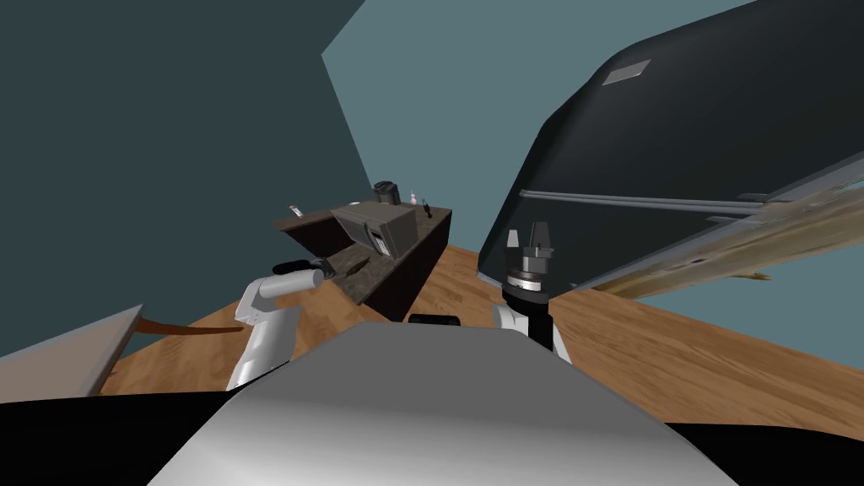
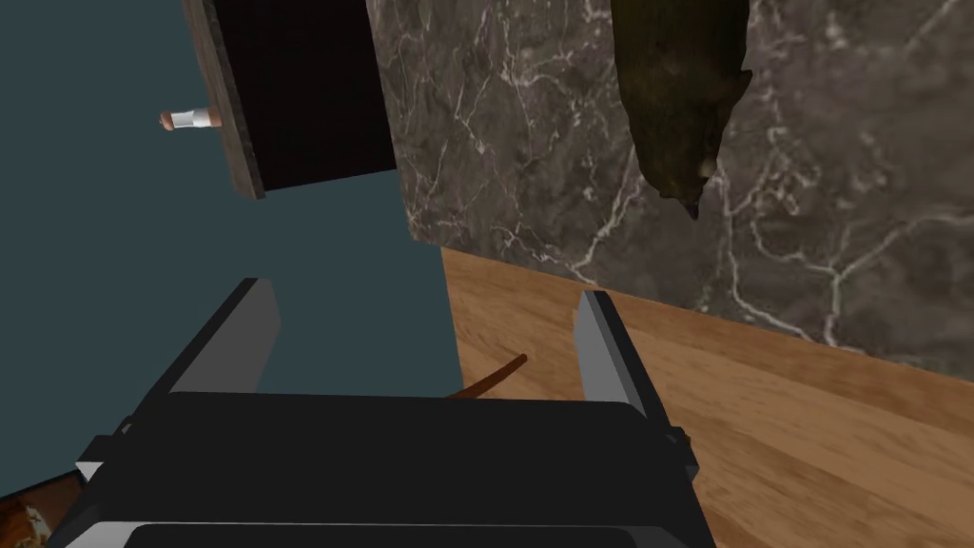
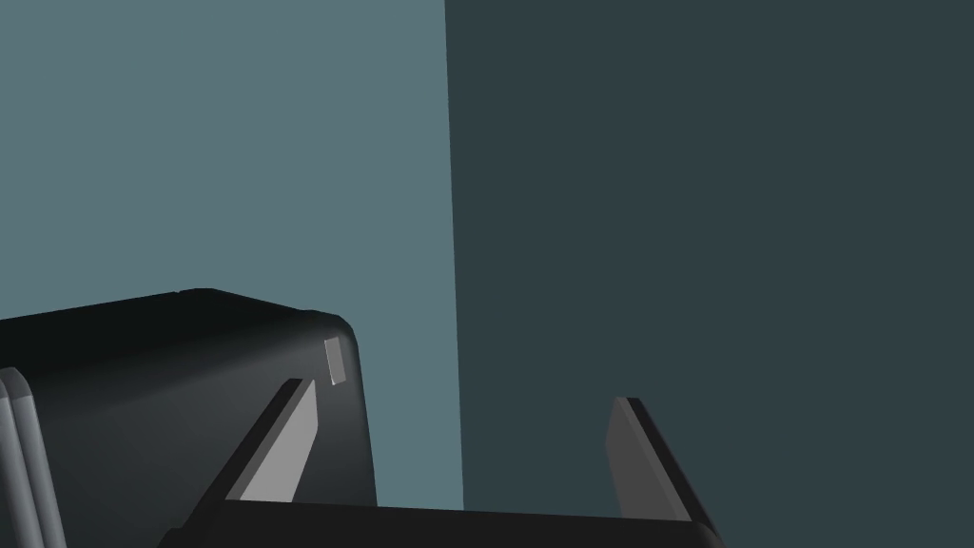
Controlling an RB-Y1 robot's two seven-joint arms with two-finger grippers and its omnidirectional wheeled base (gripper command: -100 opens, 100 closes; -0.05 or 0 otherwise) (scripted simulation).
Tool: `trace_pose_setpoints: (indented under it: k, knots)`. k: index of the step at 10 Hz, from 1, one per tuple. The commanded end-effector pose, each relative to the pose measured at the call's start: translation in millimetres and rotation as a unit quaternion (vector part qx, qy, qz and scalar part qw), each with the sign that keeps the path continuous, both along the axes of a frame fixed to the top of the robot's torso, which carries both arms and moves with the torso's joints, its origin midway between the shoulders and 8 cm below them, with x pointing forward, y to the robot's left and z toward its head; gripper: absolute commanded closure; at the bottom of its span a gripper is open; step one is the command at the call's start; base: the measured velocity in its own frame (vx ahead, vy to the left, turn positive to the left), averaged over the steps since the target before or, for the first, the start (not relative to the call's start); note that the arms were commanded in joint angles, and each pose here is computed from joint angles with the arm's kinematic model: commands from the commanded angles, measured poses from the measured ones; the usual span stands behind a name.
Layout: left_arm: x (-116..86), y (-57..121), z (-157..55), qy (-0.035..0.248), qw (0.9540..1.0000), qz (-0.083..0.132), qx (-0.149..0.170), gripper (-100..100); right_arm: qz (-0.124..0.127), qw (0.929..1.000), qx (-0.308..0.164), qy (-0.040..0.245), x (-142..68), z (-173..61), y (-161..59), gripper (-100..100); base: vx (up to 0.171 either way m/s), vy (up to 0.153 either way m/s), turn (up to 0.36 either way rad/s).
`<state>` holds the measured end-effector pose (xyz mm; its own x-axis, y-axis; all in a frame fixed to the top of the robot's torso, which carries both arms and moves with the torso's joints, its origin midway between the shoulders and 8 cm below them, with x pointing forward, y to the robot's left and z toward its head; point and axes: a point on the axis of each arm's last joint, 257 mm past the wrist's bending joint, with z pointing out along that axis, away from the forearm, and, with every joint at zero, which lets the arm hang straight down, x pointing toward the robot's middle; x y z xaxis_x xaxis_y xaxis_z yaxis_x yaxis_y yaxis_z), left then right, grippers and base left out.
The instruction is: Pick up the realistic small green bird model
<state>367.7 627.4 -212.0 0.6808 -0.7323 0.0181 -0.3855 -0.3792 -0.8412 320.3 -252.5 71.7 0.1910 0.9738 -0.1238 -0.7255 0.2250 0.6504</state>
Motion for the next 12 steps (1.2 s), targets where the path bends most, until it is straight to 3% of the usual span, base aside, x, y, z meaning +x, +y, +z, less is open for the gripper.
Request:
trace_pose_setpoints:
  k: [1, 7, 12]
  knots:
    - [-7, 0.4, -9, 0.015, 0.9997, 0.011, -0.015, -100, 0.0, 1.0, 0.0, 0.0, 0, 0, 0, 0, 0.043, -0.026, -0.032]
    - [-35, 7.2, -38, 0.066, 0.993, 0.057, -0.08, -100, 0.0, 1.0, 0.0, 0.0, 0, 0, 0, 0, 0.066, -0.021, -0.036]
    - [-61, 4.2, -63, 0.111, 0.9801, 0.092, -0.137, -100, 0.0, 1.0, 0.0, 0.0, 0, 0, 0, 0, 0.085, -0.007, -0.033]
